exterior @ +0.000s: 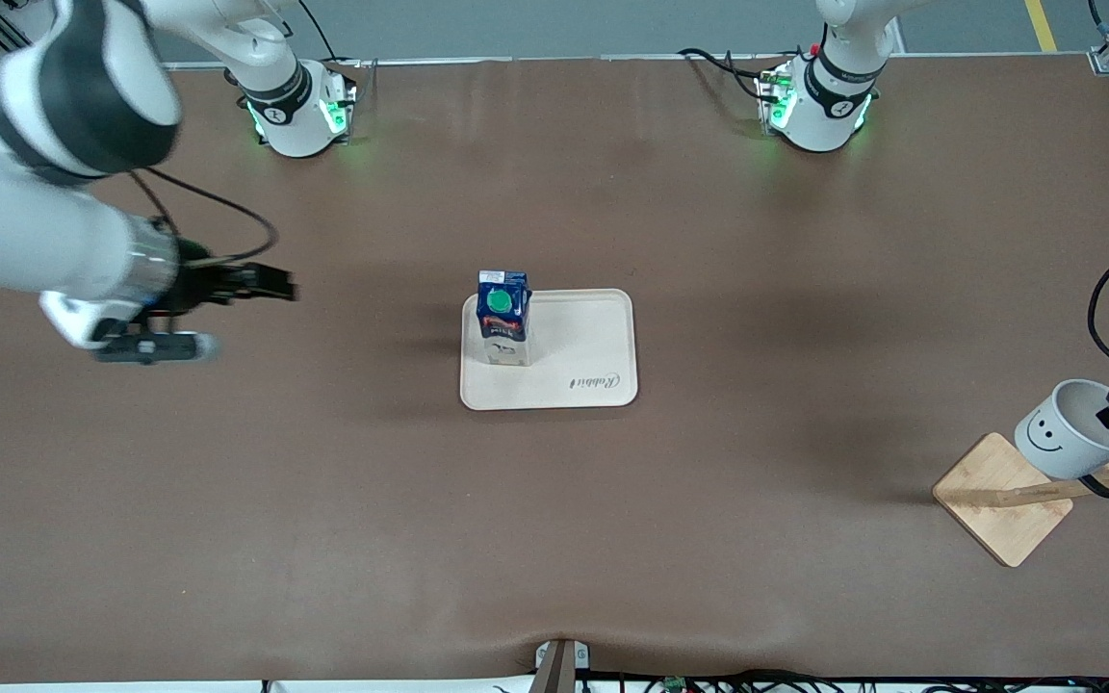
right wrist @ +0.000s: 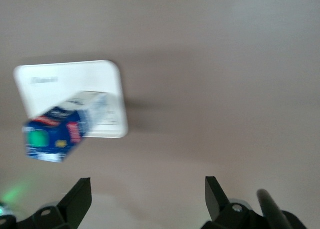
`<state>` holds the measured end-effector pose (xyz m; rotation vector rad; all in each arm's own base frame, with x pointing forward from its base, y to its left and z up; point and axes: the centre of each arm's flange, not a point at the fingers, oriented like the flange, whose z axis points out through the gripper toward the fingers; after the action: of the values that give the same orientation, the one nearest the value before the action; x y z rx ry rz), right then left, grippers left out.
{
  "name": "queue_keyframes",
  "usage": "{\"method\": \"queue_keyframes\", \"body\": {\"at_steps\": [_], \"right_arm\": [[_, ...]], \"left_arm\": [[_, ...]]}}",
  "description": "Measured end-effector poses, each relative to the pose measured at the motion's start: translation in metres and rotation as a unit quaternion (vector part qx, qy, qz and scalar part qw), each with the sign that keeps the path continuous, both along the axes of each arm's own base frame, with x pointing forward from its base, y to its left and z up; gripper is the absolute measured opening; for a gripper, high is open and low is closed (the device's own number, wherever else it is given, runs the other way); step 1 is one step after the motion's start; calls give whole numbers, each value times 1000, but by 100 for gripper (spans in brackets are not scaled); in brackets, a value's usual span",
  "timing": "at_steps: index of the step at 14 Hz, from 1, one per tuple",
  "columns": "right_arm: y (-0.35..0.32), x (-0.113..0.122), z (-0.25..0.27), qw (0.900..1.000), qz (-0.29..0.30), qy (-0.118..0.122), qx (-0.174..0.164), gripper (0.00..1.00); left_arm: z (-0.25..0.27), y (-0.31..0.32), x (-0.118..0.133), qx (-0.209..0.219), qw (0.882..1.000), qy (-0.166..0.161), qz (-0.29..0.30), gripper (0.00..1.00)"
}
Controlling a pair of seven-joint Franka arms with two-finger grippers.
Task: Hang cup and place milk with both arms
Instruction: 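Hang the mug on the stand peg while the right gripper reaches the milk, then grasp the milk carton with the right gripper while the left gripper releases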
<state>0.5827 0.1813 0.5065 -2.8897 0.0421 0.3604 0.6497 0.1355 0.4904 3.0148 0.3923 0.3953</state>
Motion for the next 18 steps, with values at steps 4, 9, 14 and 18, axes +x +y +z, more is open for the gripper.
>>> {"method": "queue_keyframes", "body": {"at_steps": [4, 9, 14, 18], "right_arm": [[129, -18, -54, 1000, -16, 0, -16, 100], [197, -35, -104, 999, -23, 18, -42, 100], [236, -48, -135, 998, -6, -1, -58, 100], [241, -52, -148, 996, 10, -12, -89, 100]], "left_arm": [[-6, 13, -1, -3, 1000, 3, 10, 6], [-18, 15, 2, -6, 1000, 8, 12, 6], [-19, 15, 3, -6, 1000, 7, 11, 40], [-9, -3, 9, -7, 1000, -3, -3, 80]]}}
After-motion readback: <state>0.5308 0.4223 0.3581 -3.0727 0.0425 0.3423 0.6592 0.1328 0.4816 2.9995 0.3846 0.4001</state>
